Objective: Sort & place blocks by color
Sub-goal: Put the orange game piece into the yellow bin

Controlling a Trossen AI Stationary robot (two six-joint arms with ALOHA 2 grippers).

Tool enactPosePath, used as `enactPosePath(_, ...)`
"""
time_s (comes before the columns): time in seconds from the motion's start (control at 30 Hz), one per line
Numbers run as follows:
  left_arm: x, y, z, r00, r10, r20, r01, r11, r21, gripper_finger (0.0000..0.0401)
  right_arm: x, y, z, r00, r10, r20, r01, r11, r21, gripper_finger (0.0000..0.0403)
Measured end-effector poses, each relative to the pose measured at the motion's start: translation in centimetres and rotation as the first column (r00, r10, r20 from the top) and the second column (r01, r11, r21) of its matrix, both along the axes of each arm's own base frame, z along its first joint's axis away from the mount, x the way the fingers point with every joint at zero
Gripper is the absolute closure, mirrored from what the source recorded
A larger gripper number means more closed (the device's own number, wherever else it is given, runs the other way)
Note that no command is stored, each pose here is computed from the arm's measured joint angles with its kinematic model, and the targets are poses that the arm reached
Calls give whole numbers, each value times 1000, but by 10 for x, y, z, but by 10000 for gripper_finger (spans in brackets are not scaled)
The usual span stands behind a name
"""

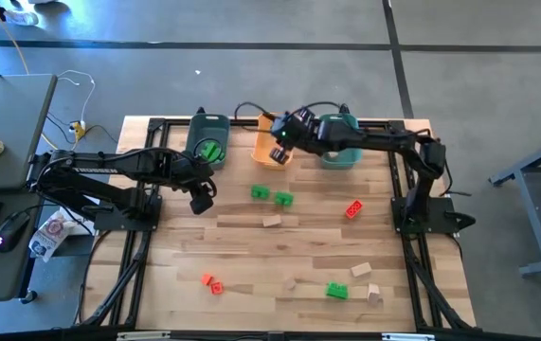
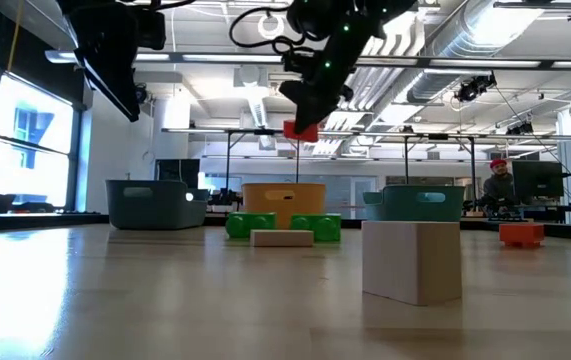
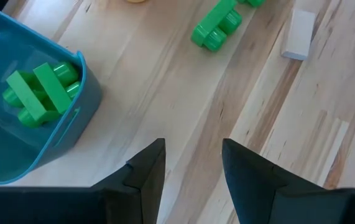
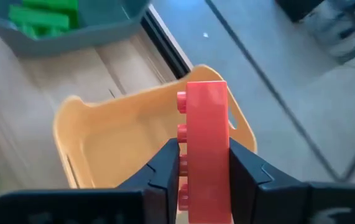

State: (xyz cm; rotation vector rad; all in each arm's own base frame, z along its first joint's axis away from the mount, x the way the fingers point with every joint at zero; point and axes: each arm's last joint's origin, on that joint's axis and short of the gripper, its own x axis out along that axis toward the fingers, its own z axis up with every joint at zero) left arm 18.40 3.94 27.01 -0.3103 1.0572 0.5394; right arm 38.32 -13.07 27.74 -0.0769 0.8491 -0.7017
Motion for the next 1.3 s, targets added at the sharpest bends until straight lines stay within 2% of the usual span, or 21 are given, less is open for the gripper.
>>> enactPosePath(0.1,0,0,-1,1000,0,0,0,1000,0,256,1,-13,-4,999,-17,51,14,999,51,329)
enactPosePath(0.3,-2,-1,-9,1000,-2,-31,2,1000,-8,256,6,-30,-31,996,-79,34,74,989,128,328)
enactPosePath(0.5,-5,-1,-20,998,-1,-66,0,1000,-25,256,15,-31,-56,998,-70,6,67,977,205,328)
enactPosePath(0.77,-5,-10,-26,998,-20,-64,14,996,-94,256,20,-29,-71,999,-47,22,37,942,334,328)
enactPosePath(1.03,-3,-34,-26,997,-66,-45,59,988,-142,256,21,-29,-76,999,-43,15,35,939,343,316)
enactPosePath(1.3,-3,-57,-26,995,-99,-30,92,980,-175,256,20,-28,-76,999,-40,3,37,936,349,276)
